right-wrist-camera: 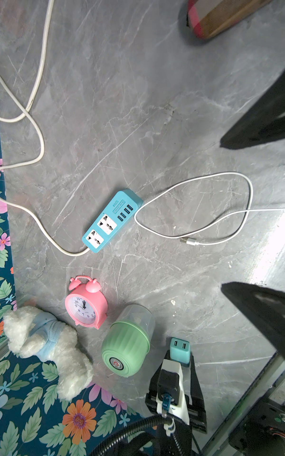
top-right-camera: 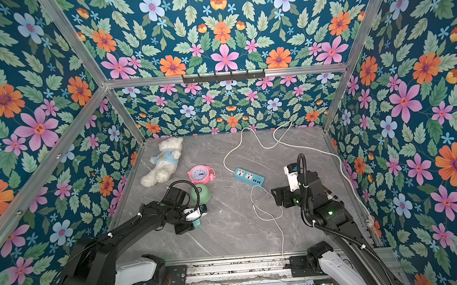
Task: Charge the cordless meat grinders
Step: Pick up the plug from the center of the board.
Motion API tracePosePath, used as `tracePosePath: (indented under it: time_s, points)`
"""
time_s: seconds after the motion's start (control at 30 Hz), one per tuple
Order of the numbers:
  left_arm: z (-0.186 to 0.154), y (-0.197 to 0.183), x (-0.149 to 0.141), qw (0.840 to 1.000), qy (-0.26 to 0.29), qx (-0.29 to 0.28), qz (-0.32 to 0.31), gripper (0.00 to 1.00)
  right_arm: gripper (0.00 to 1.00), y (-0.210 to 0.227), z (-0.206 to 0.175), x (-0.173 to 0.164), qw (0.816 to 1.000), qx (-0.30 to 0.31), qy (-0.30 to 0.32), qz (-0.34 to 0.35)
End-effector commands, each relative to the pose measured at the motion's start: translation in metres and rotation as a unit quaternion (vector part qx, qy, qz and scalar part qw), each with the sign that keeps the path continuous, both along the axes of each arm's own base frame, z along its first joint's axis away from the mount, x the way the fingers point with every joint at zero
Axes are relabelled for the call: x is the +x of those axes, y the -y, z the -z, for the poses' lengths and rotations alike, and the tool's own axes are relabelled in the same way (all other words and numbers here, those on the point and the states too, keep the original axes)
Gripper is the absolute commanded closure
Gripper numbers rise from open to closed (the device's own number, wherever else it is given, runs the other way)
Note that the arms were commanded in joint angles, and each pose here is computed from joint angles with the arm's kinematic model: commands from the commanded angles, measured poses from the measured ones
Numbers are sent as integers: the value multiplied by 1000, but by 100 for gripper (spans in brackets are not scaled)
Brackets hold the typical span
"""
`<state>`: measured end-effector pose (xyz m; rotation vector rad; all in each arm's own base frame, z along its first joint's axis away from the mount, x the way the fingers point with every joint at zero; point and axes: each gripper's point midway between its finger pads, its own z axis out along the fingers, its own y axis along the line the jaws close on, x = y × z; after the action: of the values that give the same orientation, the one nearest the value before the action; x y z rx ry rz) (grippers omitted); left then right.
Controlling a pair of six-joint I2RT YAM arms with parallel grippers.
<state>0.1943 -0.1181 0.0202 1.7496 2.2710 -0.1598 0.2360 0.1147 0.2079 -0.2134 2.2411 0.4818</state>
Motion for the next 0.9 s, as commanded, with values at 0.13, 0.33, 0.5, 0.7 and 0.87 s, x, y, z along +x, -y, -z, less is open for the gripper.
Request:
tracePosePath:
  time_s: [0.13,0.33,0.5,0.7,0.87]
  points:
    - [-6,6,-10,999,-19,-18,23,67,13,3,2,-5,1000,5,-17,13]
    - [-59,31,7,994,47,-99,-3,74,17,-32,10,-23,986,60,-148,-53]
    - [-122,75,18,969,108,-219,-31,76,19,-75,-2,-26,965,90,-235,-78]
    - [-173,122,31,917,155,-362,-67,80,22,-152,-31,-26,934,169,-279,-148]
    - [-181,146,25,897,146,-413,-54,80,22,-186,-31,-19,918,195,-293,-181]
